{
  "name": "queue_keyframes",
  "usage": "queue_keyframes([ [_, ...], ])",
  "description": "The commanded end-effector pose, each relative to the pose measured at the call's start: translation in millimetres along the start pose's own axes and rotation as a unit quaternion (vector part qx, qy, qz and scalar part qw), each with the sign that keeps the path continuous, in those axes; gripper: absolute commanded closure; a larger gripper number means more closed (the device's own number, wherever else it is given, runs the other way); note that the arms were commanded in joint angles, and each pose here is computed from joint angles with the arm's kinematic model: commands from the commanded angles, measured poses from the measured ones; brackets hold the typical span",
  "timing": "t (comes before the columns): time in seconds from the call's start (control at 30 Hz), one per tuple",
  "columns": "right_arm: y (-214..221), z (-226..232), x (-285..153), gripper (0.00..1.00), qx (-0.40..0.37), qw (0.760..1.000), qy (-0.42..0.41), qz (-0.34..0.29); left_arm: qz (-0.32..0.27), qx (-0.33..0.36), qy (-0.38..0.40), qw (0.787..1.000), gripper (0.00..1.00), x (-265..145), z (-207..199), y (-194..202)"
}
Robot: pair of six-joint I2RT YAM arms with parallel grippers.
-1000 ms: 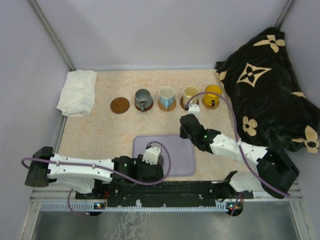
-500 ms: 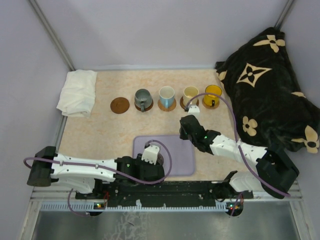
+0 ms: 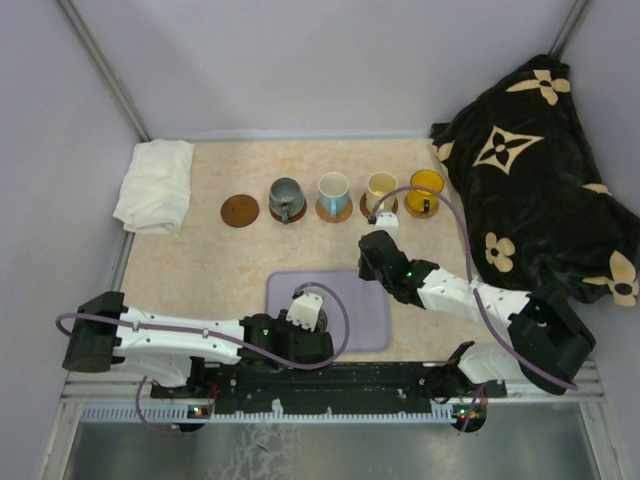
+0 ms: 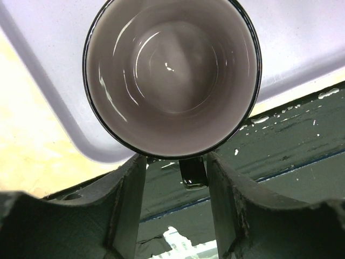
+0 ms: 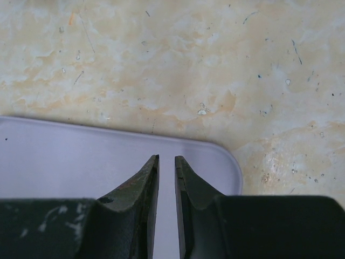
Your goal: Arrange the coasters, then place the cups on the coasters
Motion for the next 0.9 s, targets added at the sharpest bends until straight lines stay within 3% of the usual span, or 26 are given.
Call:
queue_keyframes([
  [0.0, -5.9, 6.3, 0.7, 0.81, 0.010, 1.000, -0.010, -0.011, -0.002, 0.009, -0.002, 1.000, 0.46, 5.5, 0.7, -0.7],
  [0.33, -4.1, 5.6, 1.8, 0.81, 0.010, 1.000, -0.007, -0.007, 0.010, 0.029, 0.008, 1.000, 0.54, 15.8, -6.3, 0.2],
  [0.63, -1.4, 3.8, 1.3, 0.81, 0.010, 1.000, -0.005, -0.005, 0.014, 0.029, 0.012, 0.999, 0.84, 15.2, -8.7, -0.2],
  [0.87, 0.4, 1.6, 0.1, 0.81, 0.013, 1.000, -0.005, -0.007, -0.008, 0.016, 0.003, 1.000, 0.91, 7.5, -7.0, -13.1],
])
Point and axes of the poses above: each gripper's point midway between its finger pads, its own x axis out along the fingers, its own z axis along the line the jaws close on, y = z × x, the point moved 3 cm from there along -x, back along the fingers, and after that the axes turned 2 degrees about x, right-handed, at the moved point
